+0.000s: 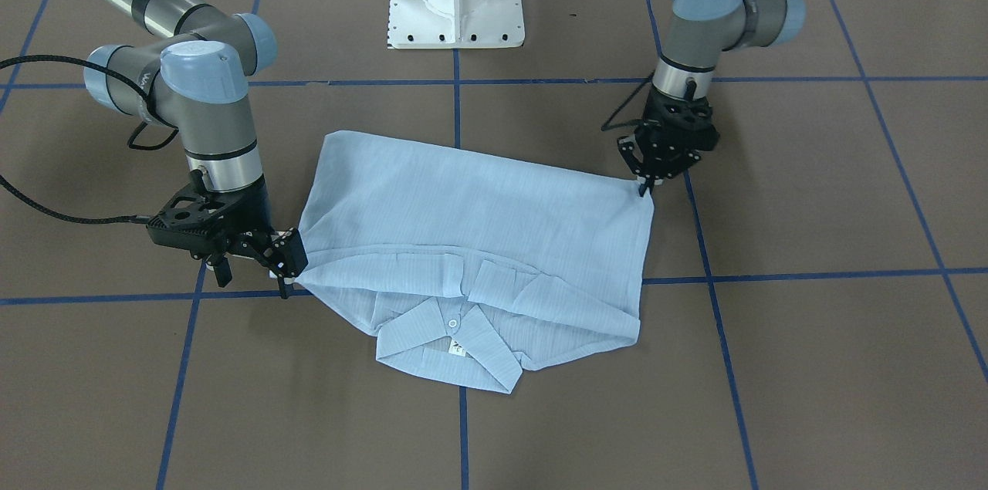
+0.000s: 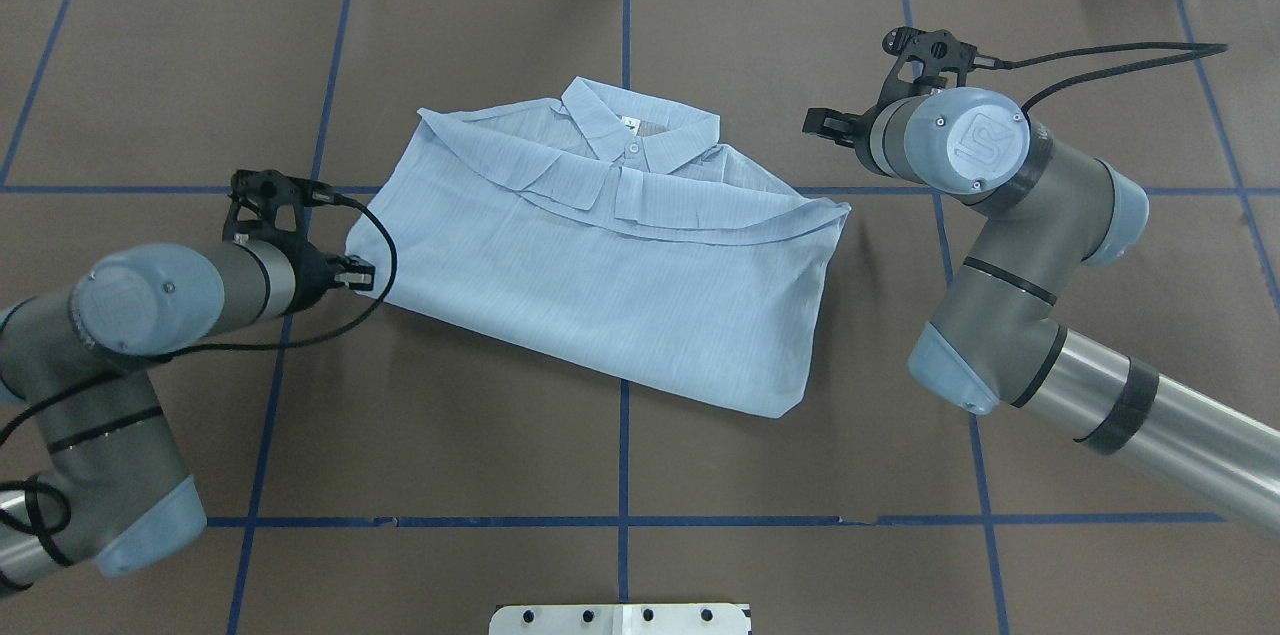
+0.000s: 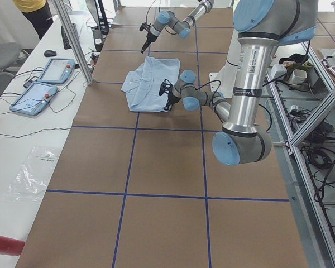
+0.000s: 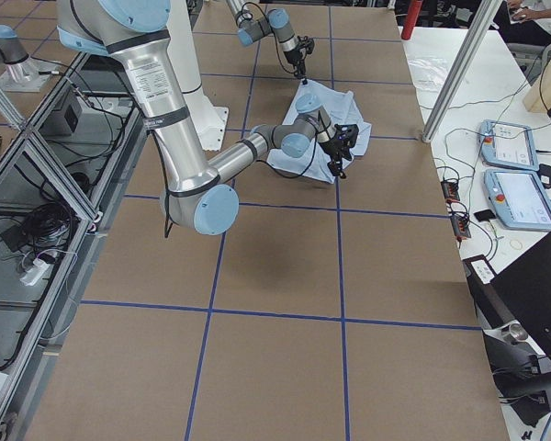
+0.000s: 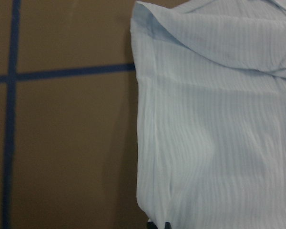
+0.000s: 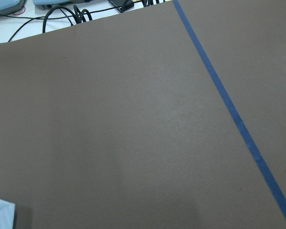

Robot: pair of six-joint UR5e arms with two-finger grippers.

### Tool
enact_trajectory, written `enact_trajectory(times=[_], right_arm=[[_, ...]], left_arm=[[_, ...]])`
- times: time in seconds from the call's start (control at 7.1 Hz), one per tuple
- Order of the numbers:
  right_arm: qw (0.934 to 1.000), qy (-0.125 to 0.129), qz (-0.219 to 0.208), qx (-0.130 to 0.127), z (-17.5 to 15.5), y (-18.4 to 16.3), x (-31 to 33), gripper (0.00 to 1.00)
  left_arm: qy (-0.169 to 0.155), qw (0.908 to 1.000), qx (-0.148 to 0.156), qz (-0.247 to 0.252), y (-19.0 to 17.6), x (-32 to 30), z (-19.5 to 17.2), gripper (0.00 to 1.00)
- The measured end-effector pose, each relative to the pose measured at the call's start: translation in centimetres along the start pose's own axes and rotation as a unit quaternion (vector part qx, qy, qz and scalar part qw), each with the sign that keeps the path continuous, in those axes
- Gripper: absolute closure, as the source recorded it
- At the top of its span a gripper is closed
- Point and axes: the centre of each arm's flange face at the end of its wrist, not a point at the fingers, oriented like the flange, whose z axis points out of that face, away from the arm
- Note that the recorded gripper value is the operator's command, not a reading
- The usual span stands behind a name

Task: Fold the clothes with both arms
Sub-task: 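Raise the left arm past the collar while the right gripper moves toward the shirt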

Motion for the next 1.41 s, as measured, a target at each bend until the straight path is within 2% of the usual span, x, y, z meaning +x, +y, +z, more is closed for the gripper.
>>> enact_trajectory(times=[0.28,0.42,0.7,0.85,0.99,1.27,1.41], right_arm=[[1.0,-0.002,0.0,0.0,-0.1,0.1,-0.2,0.0],[1.0,-0.003,0.0,-0.001,-0.1,0.1,-0.3,0.0],[1.0,-0.007,0.002,-0.001,-0.4,0.2,-0.6,0.0],[1.0,-0.009,0.004,-0.001,-0.6,0.2,-0.8,0.0],[0.9999,-0.012,0.005,0.0,-0.7,0.2,-1.1,0.0],[0.9997,-0.022,0.007,0.0,-1.2,0.2,-3.0,0.01],[0.9992,-0.028,0.027,-0.002,-1.0,0.1,-5.8,0.04]], left_arm=[[-0.065,0.9972,0.036,0.008,-10.4,-4.2,5.7,1.0],[-0.082,0.9953,0.052,0.0,-15.7,-4.8,8.4,1.0],[-0.083,0.9931,0.082,-0.016,-24.0,-2.8,11.3,1.0],[-0.07,0.9925,0.097,-0.026,-26.6,-1.1,11.8,0.54],[-0.055,0.9919,0.109,-0.036,-27.7,-0.5,12.2,0.01],[-0.041,0.9925,0.114,-0.019,-27.3,-1.8,11.9,0.0],[-0.018,0.9943,0.105,-0.007,-25.8,-2.7,10.8,0.0]])
